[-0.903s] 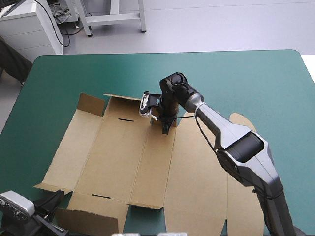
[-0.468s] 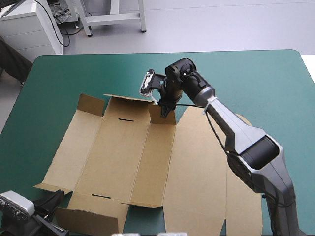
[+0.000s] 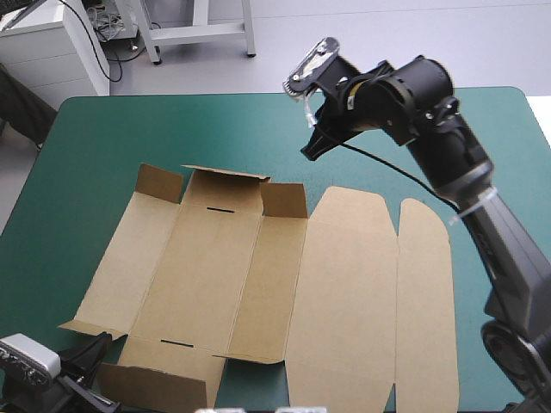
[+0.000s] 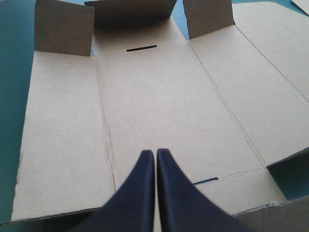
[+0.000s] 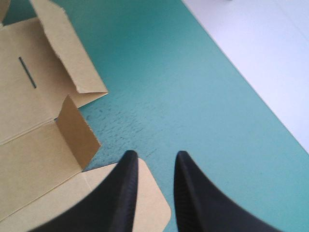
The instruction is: Fold the box
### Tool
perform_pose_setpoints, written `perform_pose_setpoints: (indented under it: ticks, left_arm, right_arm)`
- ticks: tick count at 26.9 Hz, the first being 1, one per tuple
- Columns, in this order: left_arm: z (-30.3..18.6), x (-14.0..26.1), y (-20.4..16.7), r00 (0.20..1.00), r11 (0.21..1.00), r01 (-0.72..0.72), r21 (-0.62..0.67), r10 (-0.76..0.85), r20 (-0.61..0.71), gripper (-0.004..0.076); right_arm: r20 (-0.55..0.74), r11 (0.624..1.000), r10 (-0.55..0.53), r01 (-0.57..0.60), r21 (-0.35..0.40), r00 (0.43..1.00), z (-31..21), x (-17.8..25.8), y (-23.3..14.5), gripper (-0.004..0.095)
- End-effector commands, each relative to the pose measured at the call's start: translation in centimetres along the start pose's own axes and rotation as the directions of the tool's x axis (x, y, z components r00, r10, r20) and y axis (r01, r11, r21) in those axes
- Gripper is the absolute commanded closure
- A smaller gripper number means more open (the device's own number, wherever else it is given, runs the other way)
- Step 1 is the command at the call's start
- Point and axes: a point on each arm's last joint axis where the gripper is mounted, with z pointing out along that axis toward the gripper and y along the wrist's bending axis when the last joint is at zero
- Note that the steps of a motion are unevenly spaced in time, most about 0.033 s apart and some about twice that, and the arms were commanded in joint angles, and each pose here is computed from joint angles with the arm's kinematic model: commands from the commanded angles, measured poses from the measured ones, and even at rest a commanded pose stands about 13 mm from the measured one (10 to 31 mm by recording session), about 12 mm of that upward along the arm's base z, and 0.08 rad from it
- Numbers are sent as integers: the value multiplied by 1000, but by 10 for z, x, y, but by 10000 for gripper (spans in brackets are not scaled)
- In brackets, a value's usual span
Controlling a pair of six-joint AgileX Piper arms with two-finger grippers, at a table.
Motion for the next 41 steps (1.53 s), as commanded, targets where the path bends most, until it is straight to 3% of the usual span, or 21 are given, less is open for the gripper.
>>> perform_pose_setpoints:
  ticks: [1, 6, 13, 26, 35, 38, 41]
  left_arm:
    - [-3, -12, 0, 997, 1000, 5, 10, -5, 76, 731]
    - [-3, -12, 0, 997, 1000, 5, 10, -5, 76, 731]
    - [-3, -12, 0, 997, 1000, 5, 10, -5, 76, 731]
    - [-3, -12, 0, 997, 1000, 5, 10, -5, 76, 731]
    - [-3, -12, -1, 997, 1000, 12, 21, -14, 76, 730]
    - [-3, -12, -2, 997, 1000, 15, 26, -17, 75, 685]
    - [-3, -12, -3, 997, 999, 25, 40, -28, 72, 558]
  right_arm:
    - [120, 990, 73, -86, 109, 990, -71, 4, -18, 917]
    - [151, 984, 125, -142, 110, 981, -115, 27, -14, 928]
    - [38, 968, 239, -241, 68, 970, -138, 131, 26, 926]
    - [199, 903, 418, -429, 14, 886, -126, 282, 94, 926]
    - [274, 888, 445, -460, -11, 852, -114, 327, 116, 926]
    - [280, 887, 447, -462, -12, 850, -114, 331, 117, 926]
    - [276, 885, 452, -465, -20, 848, -114, 331, 118, 926]
